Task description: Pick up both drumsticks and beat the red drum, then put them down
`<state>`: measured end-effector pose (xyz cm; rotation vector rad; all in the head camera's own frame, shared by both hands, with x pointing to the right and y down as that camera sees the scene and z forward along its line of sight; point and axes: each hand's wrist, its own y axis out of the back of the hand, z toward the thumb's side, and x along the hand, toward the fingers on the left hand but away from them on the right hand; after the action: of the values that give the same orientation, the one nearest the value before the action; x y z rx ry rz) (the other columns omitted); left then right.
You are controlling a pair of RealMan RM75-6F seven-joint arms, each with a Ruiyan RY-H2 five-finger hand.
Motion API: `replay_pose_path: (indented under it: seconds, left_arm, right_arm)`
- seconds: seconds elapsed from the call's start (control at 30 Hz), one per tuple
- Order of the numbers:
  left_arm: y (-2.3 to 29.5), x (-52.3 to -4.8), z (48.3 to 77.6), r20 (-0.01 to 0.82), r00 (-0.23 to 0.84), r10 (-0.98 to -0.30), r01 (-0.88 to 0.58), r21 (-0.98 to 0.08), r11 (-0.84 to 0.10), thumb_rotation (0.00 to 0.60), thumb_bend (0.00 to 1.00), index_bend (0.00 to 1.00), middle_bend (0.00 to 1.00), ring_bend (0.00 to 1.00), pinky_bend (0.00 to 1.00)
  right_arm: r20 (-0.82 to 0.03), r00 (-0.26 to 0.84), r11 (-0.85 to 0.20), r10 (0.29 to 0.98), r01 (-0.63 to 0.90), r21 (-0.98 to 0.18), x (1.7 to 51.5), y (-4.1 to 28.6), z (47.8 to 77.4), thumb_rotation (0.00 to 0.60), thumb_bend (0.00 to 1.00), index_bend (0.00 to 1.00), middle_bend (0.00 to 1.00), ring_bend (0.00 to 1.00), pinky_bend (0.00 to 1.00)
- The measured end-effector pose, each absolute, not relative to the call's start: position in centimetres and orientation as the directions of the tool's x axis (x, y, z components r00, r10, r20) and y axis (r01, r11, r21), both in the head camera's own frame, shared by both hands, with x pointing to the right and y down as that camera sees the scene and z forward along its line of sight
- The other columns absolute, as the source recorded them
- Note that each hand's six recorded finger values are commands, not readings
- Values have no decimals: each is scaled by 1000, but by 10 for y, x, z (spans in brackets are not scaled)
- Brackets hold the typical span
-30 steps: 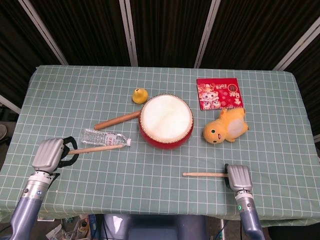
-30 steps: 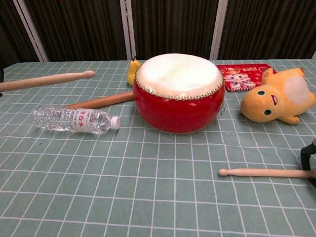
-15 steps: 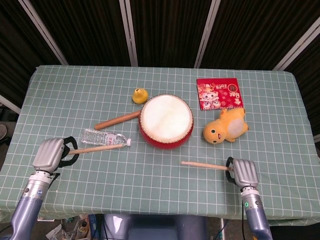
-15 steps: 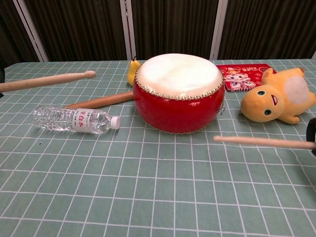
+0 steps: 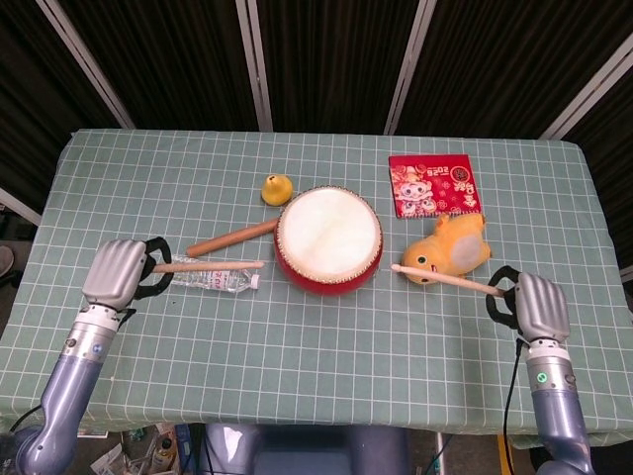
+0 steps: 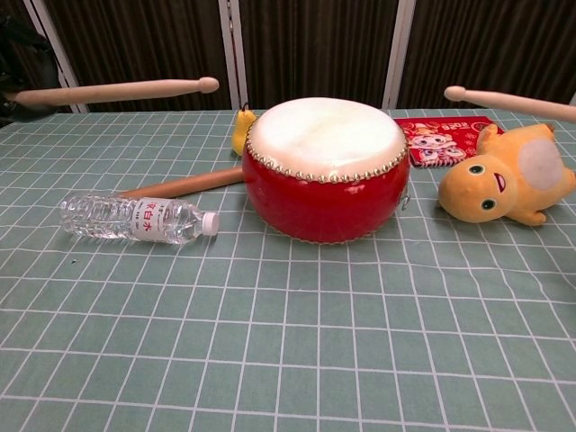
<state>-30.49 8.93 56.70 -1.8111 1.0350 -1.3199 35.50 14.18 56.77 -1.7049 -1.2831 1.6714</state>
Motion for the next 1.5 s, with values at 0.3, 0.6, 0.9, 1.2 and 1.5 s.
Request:
replay_pose_path:
  seconds: [0.3,0.6,0.9,1.2,1.5]
  left_arm:
    - [27,-267,574,406,201,-892,-173,-881,-440,600,624,768,1000,1000,1000]
    - [-14,-222,590,398,209,-893,-174,-884,-435,600,624,768,1000,1000,1000]
    - [-37,-177,594,272,246,-930,-281,-899,-337,600,624,769,1000,1000,1000]
    - [-42,-155,633,349,266,-898,-125,-912,-391,600,625,772,1000,1000,1000]
    - [-31,-171,680,571,137,-810,320,-799,-509,600,609,776,1000,1000,1000]
  right_arm:
    - [-546,-127,-488,828,316,-814,346,113,562,600,814,987,1000,1000,1000]
    - [-550,-104,-500,829,303,-811,339,99,567,600,814,986,1000,1000,1000]
    - [-546,-109,-490,831,320,-811,345,94,566,600,814,986,1000,1000,1000]
    - [-557,-126,-498,821,319,-806,357,96,574,600,815,986,1000,1000,1000]
    - [-568,-146,-506,810,314,-803,369,100,578,600,815,987,1000,1000,1000]
